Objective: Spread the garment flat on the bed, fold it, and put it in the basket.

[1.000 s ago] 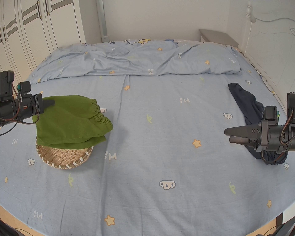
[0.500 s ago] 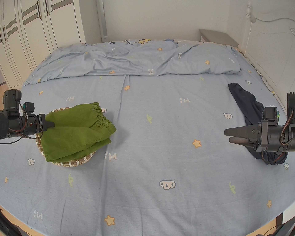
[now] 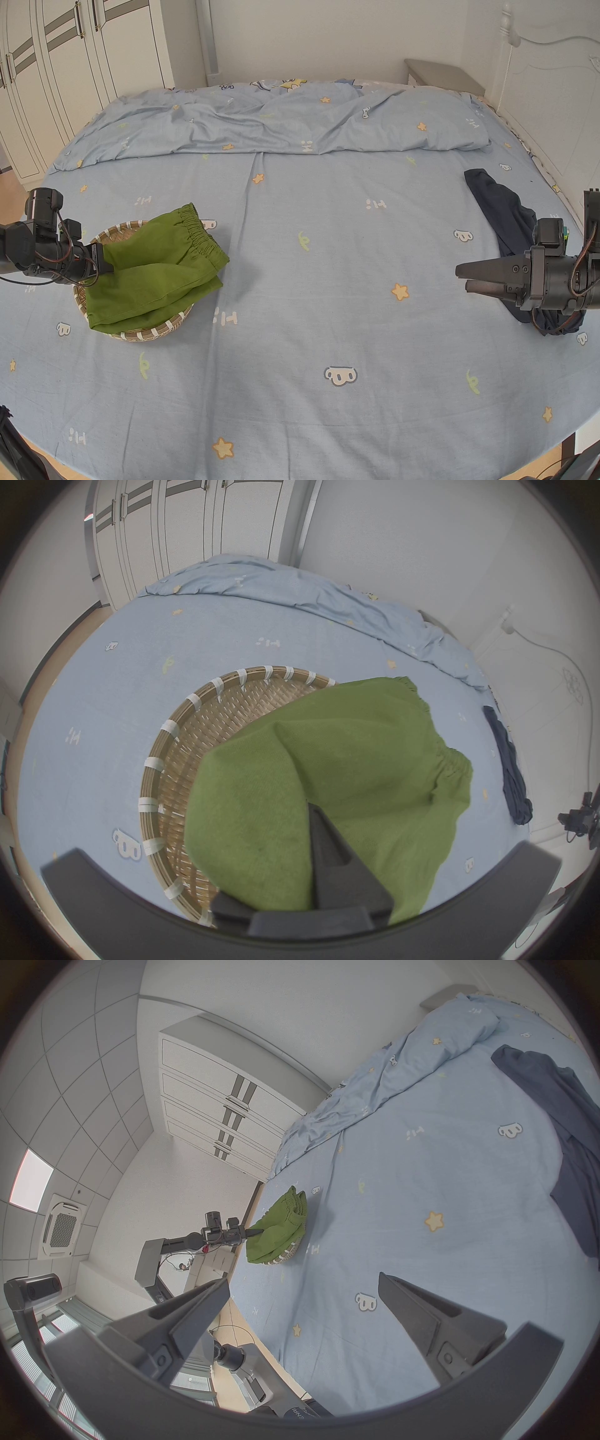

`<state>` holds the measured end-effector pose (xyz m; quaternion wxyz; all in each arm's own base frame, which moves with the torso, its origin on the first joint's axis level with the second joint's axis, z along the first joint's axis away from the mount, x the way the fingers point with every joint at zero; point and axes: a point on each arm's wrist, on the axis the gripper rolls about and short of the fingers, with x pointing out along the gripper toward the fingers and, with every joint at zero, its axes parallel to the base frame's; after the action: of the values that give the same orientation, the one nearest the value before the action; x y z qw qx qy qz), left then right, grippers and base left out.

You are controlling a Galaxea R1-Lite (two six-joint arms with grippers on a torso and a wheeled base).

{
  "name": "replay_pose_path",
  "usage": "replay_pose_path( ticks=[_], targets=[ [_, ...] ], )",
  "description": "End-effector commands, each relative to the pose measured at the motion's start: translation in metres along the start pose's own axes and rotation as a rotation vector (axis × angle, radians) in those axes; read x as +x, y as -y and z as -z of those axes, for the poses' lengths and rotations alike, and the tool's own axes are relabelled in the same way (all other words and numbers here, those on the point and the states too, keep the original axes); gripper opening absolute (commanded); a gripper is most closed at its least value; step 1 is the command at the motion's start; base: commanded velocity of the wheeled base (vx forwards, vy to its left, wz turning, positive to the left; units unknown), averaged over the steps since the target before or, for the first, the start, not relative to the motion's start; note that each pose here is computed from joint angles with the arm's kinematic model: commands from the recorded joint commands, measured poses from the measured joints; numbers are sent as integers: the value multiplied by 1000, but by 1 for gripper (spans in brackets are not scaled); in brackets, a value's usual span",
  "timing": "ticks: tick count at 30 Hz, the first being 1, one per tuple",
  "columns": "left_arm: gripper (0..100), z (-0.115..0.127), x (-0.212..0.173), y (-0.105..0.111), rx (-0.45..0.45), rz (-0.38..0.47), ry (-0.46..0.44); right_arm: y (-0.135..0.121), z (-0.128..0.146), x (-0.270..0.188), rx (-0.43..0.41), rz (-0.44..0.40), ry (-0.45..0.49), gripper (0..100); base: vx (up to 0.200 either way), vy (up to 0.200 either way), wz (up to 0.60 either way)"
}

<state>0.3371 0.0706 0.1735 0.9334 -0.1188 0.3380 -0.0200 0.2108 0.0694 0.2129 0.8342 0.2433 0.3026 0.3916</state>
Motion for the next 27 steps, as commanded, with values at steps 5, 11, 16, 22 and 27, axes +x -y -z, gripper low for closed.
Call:
replay_pose_path(
  ticks=[5, 11, 16, 22, 27],
  targets=[
    [0, 8, 46, 5, 13, -44, -80, -1, 0, 1, -2, -3, -3, 100, 0, 0, 0],
    [0, 7, 49, 7, 18, -47, -81, -2, 0, 0, -5, -5, 0, 100, 0, 0, 0],
    [100, 8, 45, 8, 12, -50, -104, -3, 1, 0, -5, -7, -2, 100, 0, 0, 0],
    [100, -1, 22, 15, 17, -48, -77, -2, 1, 1, -5, -8, -6, 100, 0, 0, 0],
    [100, -12, -19, 21, 18, -58, -30, -2, 2, 1, -5, -8, -6, 100, 0, 0, 0]
  ],
)
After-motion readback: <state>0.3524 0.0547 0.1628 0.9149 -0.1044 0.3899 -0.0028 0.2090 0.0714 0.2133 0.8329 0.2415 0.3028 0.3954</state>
